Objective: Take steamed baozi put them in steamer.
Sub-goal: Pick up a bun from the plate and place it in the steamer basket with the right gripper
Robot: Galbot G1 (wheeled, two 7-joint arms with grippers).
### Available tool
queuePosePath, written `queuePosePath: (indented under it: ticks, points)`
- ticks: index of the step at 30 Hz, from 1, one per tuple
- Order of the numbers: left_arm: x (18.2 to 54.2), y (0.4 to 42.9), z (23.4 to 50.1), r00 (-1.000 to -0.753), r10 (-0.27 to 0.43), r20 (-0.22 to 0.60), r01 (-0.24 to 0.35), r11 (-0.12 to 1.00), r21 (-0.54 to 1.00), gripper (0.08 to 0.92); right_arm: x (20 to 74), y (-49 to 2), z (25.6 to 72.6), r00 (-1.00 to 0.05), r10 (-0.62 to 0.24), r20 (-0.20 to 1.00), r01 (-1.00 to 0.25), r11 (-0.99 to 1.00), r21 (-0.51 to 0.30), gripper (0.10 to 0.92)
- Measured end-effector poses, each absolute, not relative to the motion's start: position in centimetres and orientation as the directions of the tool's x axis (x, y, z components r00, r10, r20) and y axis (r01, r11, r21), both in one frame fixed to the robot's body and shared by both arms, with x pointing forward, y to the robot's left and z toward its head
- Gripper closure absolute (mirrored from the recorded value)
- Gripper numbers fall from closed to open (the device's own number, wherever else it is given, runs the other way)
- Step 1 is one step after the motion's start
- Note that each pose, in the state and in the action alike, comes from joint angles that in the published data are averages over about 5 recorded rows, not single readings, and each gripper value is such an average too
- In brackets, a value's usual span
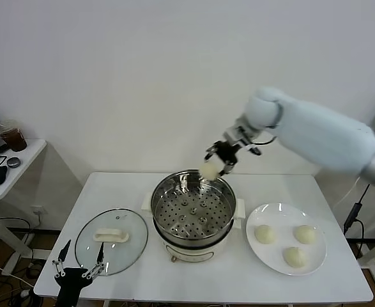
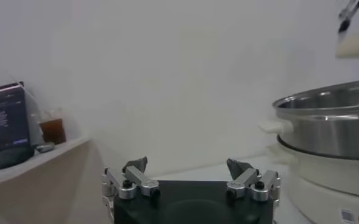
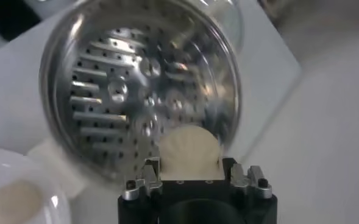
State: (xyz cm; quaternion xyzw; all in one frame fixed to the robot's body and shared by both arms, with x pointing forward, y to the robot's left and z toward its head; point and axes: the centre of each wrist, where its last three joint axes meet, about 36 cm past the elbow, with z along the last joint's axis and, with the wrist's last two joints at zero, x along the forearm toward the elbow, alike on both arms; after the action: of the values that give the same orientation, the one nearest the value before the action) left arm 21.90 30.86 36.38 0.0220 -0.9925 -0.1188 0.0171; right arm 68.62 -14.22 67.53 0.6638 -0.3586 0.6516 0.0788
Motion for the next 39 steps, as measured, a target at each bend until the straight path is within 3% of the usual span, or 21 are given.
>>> queuePosePath:
  ticks: [12, 26, 29, 36, 39]
  points:
    - [22.1, 31.5, 36.7, -0.997, -0.069, 0.015, -0.064, 0.968, 0.245, 0.177, 69.2, -8.2, 62.8, -0.104, -0.275, 0.956, -0.290, -0.911, -0.293, 0.420]
    - [22.4, 31.7, 36.5, -0.997, -0.081, 0.012, -0.075, 0.966, 0.247, 0.177, 70.4, -6.7, 59.8, -0.141, -0.228, 0.964, -0.131, -0.960, -0.246, 0.412]
    - [22.4, 31.8, 36.5, -0.997, -0.083, 0.010, -0.078, 0.966, 0.248, 0.177, 70.4, -6.3, 59.2, -0.141, -0.223, 0.965, -0.109, -0.965, -0.239, 0.383]
    - [22.4, 31.8, 36.6, -0.996, -0.088, 0.008, -0.083, 0.966, 0.247, 0.177, 70.6, -6.3, 58.7, -0.140, -0.222, 0.965, -0.082, -0.969, -0.235, 0.219]
    - [22.4, 31.8, 36.6, -0.996, -0.089, 0.007, -0.085, 0.965, 0.247, 0.177, 70.5, -6.6, 59.0, -0.141, -0.225, 0.964, -0.083, -0.968, -0.238, 0.202]
